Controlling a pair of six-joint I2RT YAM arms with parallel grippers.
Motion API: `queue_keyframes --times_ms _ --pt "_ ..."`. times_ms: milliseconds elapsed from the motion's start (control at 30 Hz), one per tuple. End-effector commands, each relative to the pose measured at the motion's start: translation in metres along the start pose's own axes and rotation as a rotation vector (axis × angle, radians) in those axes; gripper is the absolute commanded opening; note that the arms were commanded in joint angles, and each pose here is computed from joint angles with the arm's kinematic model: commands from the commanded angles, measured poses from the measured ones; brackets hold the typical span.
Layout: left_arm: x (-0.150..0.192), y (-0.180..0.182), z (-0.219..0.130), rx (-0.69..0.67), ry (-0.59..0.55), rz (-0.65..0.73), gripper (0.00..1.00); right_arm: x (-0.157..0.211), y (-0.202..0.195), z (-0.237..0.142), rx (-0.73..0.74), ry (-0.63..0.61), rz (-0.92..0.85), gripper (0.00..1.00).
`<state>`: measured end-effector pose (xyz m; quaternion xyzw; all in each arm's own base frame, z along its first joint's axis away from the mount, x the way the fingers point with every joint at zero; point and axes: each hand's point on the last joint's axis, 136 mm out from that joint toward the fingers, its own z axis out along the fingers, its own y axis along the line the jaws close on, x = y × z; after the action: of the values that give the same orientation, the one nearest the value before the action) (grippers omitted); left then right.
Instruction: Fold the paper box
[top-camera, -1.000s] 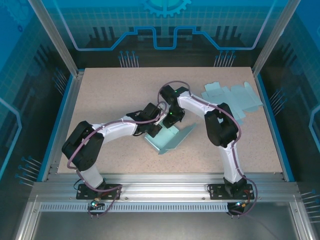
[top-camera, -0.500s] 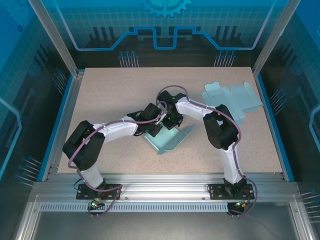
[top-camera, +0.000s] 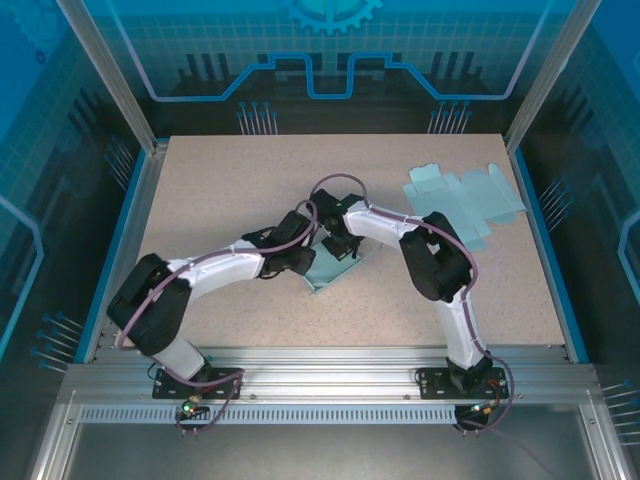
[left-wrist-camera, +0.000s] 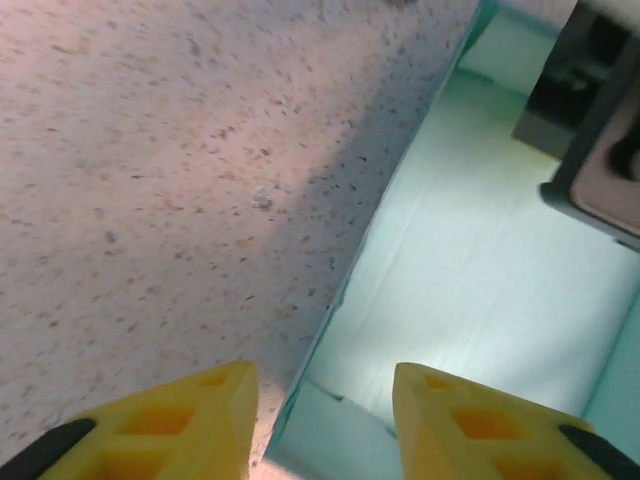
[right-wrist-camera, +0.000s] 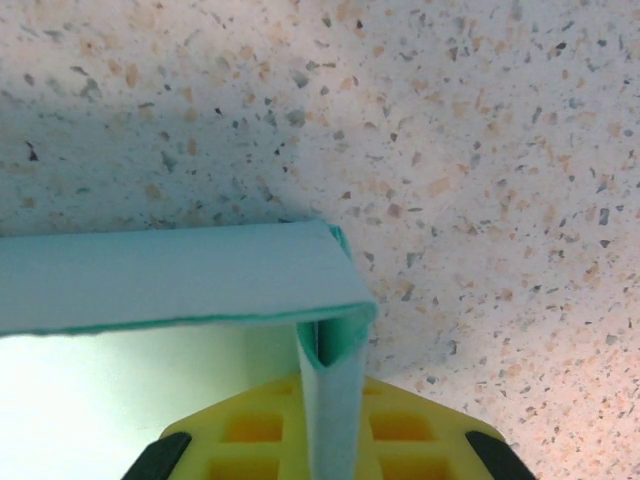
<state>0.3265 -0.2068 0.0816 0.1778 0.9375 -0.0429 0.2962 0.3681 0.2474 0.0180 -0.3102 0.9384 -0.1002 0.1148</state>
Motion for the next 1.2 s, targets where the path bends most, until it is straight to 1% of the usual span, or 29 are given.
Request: queue_keyframes --times_ms 0,100,133,267,400,433,533,633,733,867,967,1067,1167 --pt "-0.030 0.013 -0.047 -0.031 -0.165 -0.087 0.46 0.034 0.003 0.047 0.087 0.128 -0.048 0.00" --pt "-0.032 0.033 -0.076 -0.085 -0.234 -0.155 0.53 0.033 0.009 0.047 0.099 0.123 -0.084 0.00" --pt "-0.031 0.039 -0.086 -0.100 -0.256 -0.180 0.57 0.032 0.011 0.047 0.107 0.124 -0.096 0.00" --pt "-0.027 0.059 -0.113 -0.113 -0.318 -0.262 0.67 0.034 0.018 0.053 0.136 0.144 -0.132 0.00" --pt "-0.025 0.078 -0.136 -0.133 -0.389 -0.333 0.72 0.034 0.030 0.052 0.138 0.139 -0.169 0.00" --pt "-0.025 0.082 -0.142 -0.140 -0.411 -0.347 0.73 0.039 0.036 0.060 0.140 0.162 -0.188 0.00" --pt "-0.026 0.092 -0.157 -0.156 -0.464 -0.381 0.76 0.040 0.050 0.063 0.132 0.160 -0.242 0.00" --pt "-0.026 0.100 -0.166 -0.172 -0.492 -0.399 0.77 0.042 0.063 0.067 0.159 0.163 -0.316 0.00" --pt "-0.025 0.104 -0.165 -0.182 -0.489 -0.409 0.78 0.040 0.072 0.070 0.184 0.148 -0.366 0.00" --pt "-0.021 0.105 -0.159 -0.185 -0.467 -0.418 0.78 0.036 0.082 0.066 0.141 0.120 -0.396 0.00" --pt "-0.019 0.106 -0.157 -0.189 -0.457 -0.424 0.79 0.027 0.087 0.052 0.105 0.085 -0.412 0.00" --pt "-0.013 0.110 -0.154 -0.202 -0.434 -0.437 0.79 0.014 0.086 0.037 0.087 0.045 -0.427 0.11" --pt "-0.004 0.116 -0.149 -0.220 -0.398 -0.464 0.80 0.000 0.080 0.019 0.084 0.007 -0.429 0.27"
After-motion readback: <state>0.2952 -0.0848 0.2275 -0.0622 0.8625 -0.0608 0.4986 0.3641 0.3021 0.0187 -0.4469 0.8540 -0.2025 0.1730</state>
